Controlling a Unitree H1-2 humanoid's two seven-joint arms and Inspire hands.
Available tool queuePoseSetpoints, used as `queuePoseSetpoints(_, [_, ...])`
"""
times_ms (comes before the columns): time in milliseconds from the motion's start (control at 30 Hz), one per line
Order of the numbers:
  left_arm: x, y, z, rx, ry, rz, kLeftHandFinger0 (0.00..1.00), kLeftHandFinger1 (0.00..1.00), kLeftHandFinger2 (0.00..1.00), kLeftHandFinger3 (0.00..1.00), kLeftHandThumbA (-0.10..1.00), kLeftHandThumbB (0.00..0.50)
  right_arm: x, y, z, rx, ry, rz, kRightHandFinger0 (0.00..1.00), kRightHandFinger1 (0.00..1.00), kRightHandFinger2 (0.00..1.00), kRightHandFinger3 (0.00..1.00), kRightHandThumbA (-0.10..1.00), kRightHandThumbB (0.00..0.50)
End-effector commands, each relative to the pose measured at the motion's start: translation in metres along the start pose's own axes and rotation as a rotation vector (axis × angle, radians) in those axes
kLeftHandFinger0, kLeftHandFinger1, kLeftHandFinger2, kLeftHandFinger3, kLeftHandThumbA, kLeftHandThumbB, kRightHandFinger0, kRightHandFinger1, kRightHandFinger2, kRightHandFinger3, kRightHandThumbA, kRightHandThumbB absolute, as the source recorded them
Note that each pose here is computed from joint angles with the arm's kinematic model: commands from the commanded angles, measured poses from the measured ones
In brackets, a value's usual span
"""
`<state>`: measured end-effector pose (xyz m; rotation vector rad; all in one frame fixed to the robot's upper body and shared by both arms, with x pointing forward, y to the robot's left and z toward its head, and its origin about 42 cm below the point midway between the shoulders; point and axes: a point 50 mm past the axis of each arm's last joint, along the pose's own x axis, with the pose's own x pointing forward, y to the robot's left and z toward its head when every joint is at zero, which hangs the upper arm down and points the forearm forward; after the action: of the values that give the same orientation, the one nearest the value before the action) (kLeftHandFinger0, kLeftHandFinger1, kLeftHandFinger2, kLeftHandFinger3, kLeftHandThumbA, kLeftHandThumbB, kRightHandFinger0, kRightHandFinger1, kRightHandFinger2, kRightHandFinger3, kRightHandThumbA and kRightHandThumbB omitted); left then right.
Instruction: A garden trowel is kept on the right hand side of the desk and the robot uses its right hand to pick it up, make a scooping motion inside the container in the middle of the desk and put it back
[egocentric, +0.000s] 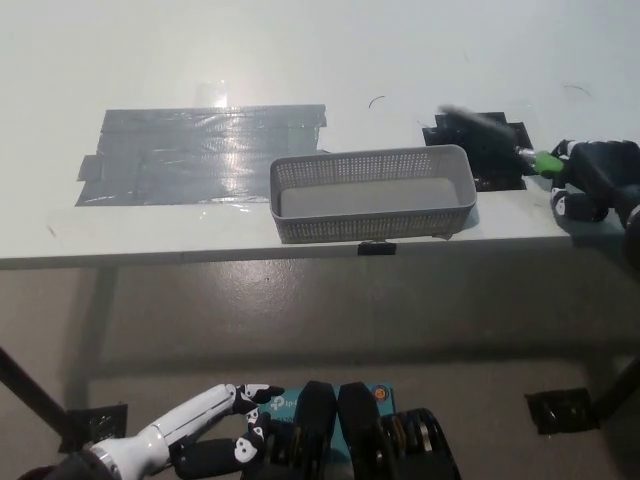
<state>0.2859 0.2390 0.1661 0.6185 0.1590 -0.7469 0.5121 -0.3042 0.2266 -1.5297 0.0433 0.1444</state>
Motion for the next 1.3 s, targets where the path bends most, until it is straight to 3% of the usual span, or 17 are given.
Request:
queuePoseSetpoints(0, [-0.006, 0.007, 0.006, 0.044, -0.028, 0.036, 1.00, 1.00, 1.00, 1.00, 0.89, 0.185, 0.002, -0.033, 0.000, -0.044, 0.060, -0.105, 0.14, 0.36, 0.65, 1.00, 0.05, 0.041])
queuePoseSetpoints(33, [-0.006, 0.007, 0.007, 0.043, -0.032, 0.037, 1.00, 1.00, 1.00, 1.00, 0.88, 0.188, 0.002, -0.033, 0.000, -0.061, 0.069, -0.082, 0.58, 1.00, 1.00, 1.00, 0.38, 0.083])
queuePoseSetpoints(67, [-0.006, 0.007, 0.007, 0.042, -0.039, 0.038, 1.00, 1.00, 1.00, 1.00, 0.88, 0.187, 0.000, -0.034, 0.001, -0.080, 0.080, -0.053, 1.00, 1.00, 1.00, 1.00, 0.41, 0.117])
queuePoseSetpoints(100, [-0.006, 0.007, 0.007, 0.042, -0.039, 0.038, 1.00, 1.00, 1.00, 1.00, 0.88, 0.186, 0.000, -0.034, 0.001, -0.081, 0.081, -0.052, 1.00, 1.00, 1.00, 1.00, 0.42, 0.116])
queuePoseSetpoints(167, [-0.005, 0.008, 0.007, 0.042, -0.045, 0.040, 1.00, 1.00, 1.00, 1.00, 0.88, 0.179, 0.000, -0.038, 0.006, -0.102, 0.111, 0.006, 1.00, 1.00, 1.00, 1.00, 0.65, 0.369])
queuePoseSetpoints(200, [-0.005, 0.008, 0.006, 0.042, -0.041, 0.040, 1.00, 1.00, 1.00, 1.00, 0.89, 0.186, 0.000, -0.040, 0.007, -0.109, 0.129, 0.048, 1.00, 1.00, 1.00, 1.00, 0.72, 0.445])
queuePoseSetpoints(267, [-0.005, 0.009, 0.007, 0.055, -0.035, 0.041, 1.00, 1.00, 1.00, 1.00, 0.90, 0.179, -0.001, -0.046, 0.010, -0.044, 0.147, 0.110, 1.00, 1.00, 1.00, 1.00, 0.82, 0.500])
queuePoseSetpoints(300, [-0.005, 0.009, 0.007, 0.056, -0.036, 0.040, 1.00, 1.00, 1.00, 1.00, 0.90, 0.179, -0.002, -0.048, 0.010, -0.013, 0.149, 0.127, 1.00, 1.00, 1.00, 1.00, 0.83, 0.500])
queuePoseSetpoints(400, [-0.005, 0.010, 0.006, 0.070, -0.025, 0.039, 1.00, 1.00, 1.00, 1.00, 0.94, 0.199, -0.004, -0.065, 0.009, 0.098, 0.150, 0.220, 1.00, 1.00, 1.00, 1.00, 1.00, 0.500])
queuePoseSetpoints(567, [-0.005, 0.012, 0.008, 0.068, -0.032, 0.034, 1.00, 1.00, 1.00, 1.00, 0.92, 0.185, -0.014, -0.084, 0.008, 0.118, 0.102, 0.235, 1.00, 1.00, 1.00, 1.00, 1.00, 0.500])
queuePoseSetpoints(700, [-0.005, 0.013, 0.008, 0.084, -0.022, 0.036, 1.00, 1.00, 1.00, 1.00, 0.95, 0.204, -0.026, -0.098, 0.012, 0.111, 0.032, 0.204, 1.00, 1.00, 1.00, 1.00, 1.00, 0.500])
queuePoseSetpoints(833, [-0.006, 0.014, 0.008, 0.077, -0.015, 0.033, 1.00, 1.00, 1.00, 1.00, 0.97, 0.207, -0.065, -0.117, 0.023, 0.079, -0.095, 0.122, 1.00, 1.00, 1.00, 1.00, 0.90, 0.500])
queuePoseSetpoints(900, [-0.006, 0.012, 0.006, 0.088, -0.016, 0.036, 1.00, 1.00, 1.00, 1.00, 1.00, 0.238, -0.107, -0.119, 0.029, 0.053, -0.190, 0.034, 1.00, 1.00, 1.00, 1.00, 0.83, 0.500])
queuePoseSetpoints(967, [-0.006, 0.011, 0.005, 0.086, -0.013, 0.039, 1.00, 1.00, 1.00, 1.00, 1.00, 0.243, -0.127, -0.118, 0.033, 0.013, -0.220, -0.024, 1.00, 1.00, 1.00, 1.00, 0.84, 0.491])
queuePoseSetpoints(1000, [-0.007, 0.012, 0.005, 0.076, -0.019, 0.040, 1.00, 1.00, 1.00, 1.00, 1.00, 0.241, -0.159, -0.113, 0.036, -0.001, -0.245, -0.122, 1.00, 1.00, 1.00, 1.00, 0.74, 0.426])
queuePoseSetpoints(1100, [-0.007, 0.013, 0.005, 0.070, -0.022, 0.041, 1.00, 1.00, 1.00, 1.00, 0.97, 0.225, -0.199, -0.102, 0.039, -0.019, -0.270, -0.244, 1.00, 1.00, 1.00, 1.00, 0.68, 0.373])
queuePoseSetpoints(1267, [-0.007, 0.014, 0.005, 0.074, -0.027, 0.048, 1.00, 1.00, 1.00, 1.00, 0.99, 0.243, -0.245, -0.069, 0.039, 0.046, -0.285, -0.303, 1.00, 1.00, 1.00, 1.00, 0.64, 0.297])
